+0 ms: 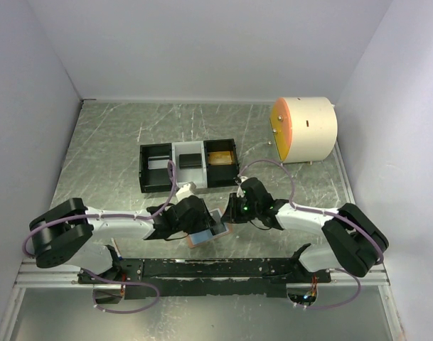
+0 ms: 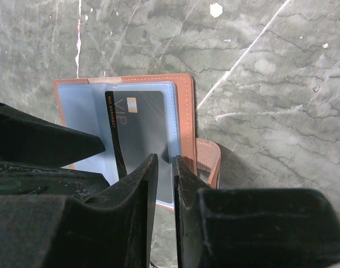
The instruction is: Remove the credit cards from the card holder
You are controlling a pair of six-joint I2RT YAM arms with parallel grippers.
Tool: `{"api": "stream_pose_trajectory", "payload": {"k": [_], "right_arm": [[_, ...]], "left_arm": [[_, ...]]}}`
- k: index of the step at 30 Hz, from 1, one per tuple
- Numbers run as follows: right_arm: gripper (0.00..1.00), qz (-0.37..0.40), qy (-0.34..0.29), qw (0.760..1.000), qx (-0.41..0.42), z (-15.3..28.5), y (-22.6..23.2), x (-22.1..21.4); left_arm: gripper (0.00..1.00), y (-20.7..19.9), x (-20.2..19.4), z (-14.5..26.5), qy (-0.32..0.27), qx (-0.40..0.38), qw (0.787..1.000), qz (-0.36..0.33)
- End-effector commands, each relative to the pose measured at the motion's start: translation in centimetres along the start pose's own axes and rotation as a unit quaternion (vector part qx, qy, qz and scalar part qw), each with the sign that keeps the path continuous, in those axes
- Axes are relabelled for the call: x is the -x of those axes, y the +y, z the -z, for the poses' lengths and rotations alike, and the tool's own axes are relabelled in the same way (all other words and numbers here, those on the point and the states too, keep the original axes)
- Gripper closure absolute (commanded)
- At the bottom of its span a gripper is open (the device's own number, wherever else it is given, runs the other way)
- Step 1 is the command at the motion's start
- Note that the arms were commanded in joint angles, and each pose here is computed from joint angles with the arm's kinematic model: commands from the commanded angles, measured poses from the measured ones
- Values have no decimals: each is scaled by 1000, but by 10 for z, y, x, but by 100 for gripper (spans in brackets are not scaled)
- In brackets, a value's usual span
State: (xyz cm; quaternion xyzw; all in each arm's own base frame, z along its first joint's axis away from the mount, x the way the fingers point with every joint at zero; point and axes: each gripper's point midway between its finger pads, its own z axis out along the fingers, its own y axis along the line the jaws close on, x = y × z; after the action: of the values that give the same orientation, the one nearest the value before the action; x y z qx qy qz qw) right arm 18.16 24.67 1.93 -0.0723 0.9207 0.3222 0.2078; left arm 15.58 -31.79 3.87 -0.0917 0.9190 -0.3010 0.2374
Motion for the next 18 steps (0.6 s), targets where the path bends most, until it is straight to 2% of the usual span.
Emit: {"api": "stream_pose_trajectory", "payload": {"k": [1, 5, 10, 18], "right_arm": [[82, -8, 32, 998, -48, -4, -30, -27], [82, -22, 42, 998, -41, -6, -32, -37], [82, -30, 46, 998, -28, -8, -29, -39], [82, -27, 44, 998, -38, -7, -30, -36]], "left_arm": [[41, -7, 10, 0, -33, -30, 998, 33], [45, -12, 6, -2, -29, -72, 995, 55], [52, 11, -4, -12, -15, -19, 996, 87], [64, 19, 2, -5, -38, -29, 993, 110]]}}
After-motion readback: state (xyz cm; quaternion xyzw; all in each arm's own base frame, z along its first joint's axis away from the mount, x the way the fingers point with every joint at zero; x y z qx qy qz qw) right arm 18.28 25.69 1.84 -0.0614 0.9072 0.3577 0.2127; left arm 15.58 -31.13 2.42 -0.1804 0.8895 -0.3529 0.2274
